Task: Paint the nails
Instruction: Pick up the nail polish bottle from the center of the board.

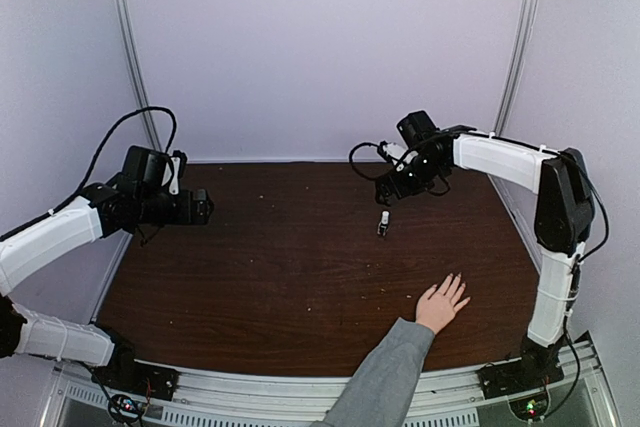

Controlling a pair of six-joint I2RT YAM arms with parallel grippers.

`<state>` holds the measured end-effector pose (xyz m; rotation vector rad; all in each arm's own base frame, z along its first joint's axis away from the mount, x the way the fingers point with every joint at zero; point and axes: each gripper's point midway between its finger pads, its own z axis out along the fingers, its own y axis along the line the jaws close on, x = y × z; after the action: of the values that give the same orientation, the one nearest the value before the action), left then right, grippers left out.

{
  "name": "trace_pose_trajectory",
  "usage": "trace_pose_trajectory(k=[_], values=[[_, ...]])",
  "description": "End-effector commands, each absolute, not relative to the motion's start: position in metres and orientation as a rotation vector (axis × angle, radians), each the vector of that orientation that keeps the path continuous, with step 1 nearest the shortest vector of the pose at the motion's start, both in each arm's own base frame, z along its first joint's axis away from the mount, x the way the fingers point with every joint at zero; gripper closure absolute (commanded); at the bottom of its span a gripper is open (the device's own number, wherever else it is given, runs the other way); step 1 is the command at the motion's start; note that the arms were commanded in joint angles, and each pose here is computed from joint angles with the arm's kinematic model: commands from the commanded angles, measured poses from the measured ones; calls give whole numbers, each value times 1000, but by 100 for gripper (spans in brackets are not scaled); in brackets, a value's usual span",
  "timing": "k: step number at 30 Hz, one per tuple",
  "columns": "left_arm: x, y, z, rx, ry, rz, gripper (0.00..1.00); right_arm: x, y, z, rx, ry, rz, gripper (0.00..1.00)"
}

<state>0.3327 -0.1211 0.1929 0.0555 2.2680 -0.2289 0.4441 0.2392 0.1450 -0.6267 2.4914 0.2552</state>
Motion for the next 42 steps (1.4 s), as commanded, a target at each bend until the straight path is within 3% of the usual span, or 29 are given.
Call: trace_pose_trajectory(k=[1, 13, 35, 42], values=[[336, -128, 201, 69, 2221, -265, 2, 443, 238, 132, -648, 2547, 179, 7], [334, -125, 202, 46, 2212, -269, 2, 440, 244, 93, -683, 2634, 174, 40], [330, -121, 194, 23, 2225, -255, 2, 446, 256, 72, -662, 2649, 218, 67], [330, -115, 195, -2, 2224, -229, 2, 445, 256, 73, -673, 2647, 219, 81]])
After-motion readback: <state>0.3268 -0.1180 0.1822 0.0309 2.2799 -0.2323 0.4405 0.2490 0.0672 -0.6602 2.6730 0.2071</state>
